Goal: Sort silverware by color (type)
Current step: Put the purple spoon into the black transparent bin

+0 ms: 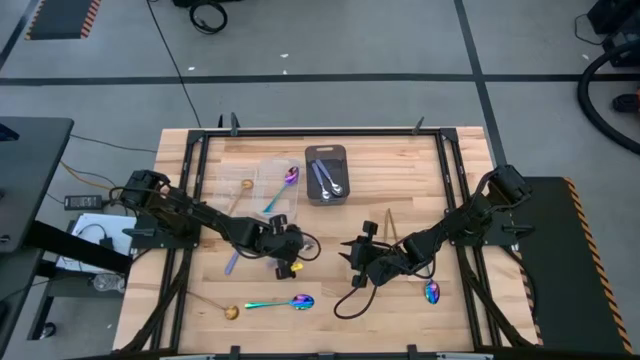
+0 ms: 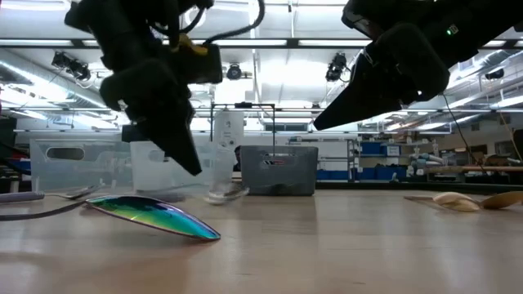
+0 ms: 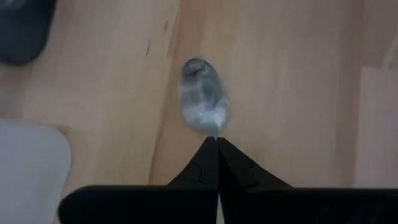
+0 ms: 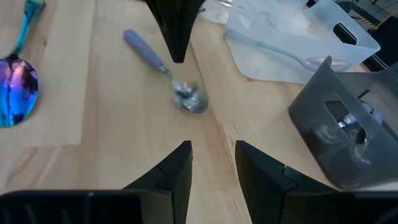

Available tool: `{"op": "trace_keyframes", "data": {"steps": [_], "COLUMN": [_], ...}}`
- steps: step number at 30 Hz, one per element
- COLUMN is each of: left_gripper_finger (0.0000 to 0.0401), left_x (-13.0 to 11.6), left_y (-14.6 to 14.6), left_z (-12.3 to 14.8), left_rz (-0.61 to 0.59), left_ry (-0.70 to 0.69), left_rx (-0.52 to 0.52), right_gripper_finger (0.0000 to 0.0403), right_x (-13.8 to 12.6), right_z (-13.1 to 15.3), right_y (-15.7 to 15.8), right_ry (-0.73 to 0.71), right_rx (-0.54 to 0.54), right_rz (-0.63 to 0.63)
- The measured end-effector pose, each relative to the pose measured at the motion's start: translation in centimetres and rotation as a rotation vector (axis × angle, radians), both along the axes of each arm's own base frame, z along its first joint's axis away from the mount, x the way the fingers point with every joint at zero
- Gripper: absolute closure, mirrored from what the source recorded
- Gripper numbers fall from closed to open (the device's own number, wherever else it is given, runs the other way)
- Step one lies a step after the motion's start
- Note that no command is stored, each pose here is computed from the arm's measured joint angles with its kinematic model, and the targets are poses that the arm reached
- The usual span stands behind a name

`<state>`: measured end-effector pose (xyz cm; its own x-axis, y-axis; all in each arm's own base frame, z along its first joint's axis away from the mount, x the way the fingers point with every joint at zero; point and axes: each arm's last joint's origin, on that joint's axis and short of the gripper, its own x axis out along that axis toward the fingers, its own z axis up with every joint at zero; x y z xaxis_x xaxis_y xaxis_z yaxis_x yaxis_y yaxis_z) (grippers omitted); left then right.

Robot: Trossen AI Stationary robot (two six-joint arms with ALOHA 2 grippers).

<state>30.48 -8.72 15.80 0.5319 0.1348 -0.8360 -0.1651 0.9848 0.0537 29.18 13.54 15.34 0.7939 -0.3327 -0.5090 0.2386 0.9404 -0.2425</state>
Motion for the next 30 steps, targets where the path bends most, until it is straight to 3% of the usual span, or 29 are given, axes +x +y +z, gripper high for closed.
{"op": "trace_keyframes", "data": {"steps": [4, 7, 14, 18, 30], "left_gripper_finger": [0.0401, 0.0391, 0.0308, 0.0274, 0.0271], "left_x": [0.2, 0.3, 0.4, 0.5, 1.1], "left_y": [0.0, 0.3, 0.4, 0.3, -0.2], "left_z": [0.7, 0.7, 0.4, 0.4, -2.4], "left_rz": [-0.039, 0.027, 0.085, 0.106, 0.092], "left_ry": [0.029, 0.023, 0.036, 0.028, 0.084], "left_rx": [0.033, 0.0, -0.123, -0.141, -0.111], "right_gripper_finger": [0.0271, 0.0271, 0.0271, 0.0271, 0.0271], "right_x": [-0.1, -0.1, -0.1, 0.0, 0.0], "right_z": [-0.1, -0.1, -0.1, 0.0, 0.0], "right_y": [-0.1, -0.1, -0.1, 0.0, 0.0], "right_ry": [0.008, 0.007, 0.007, 0.003, -0.001], "right_rx": [-0.005, -0.004, -0.002, -0.001, 0.001], "right_rz": [-0.007, -0.008, -0.009, -0.009, -0.008]}}
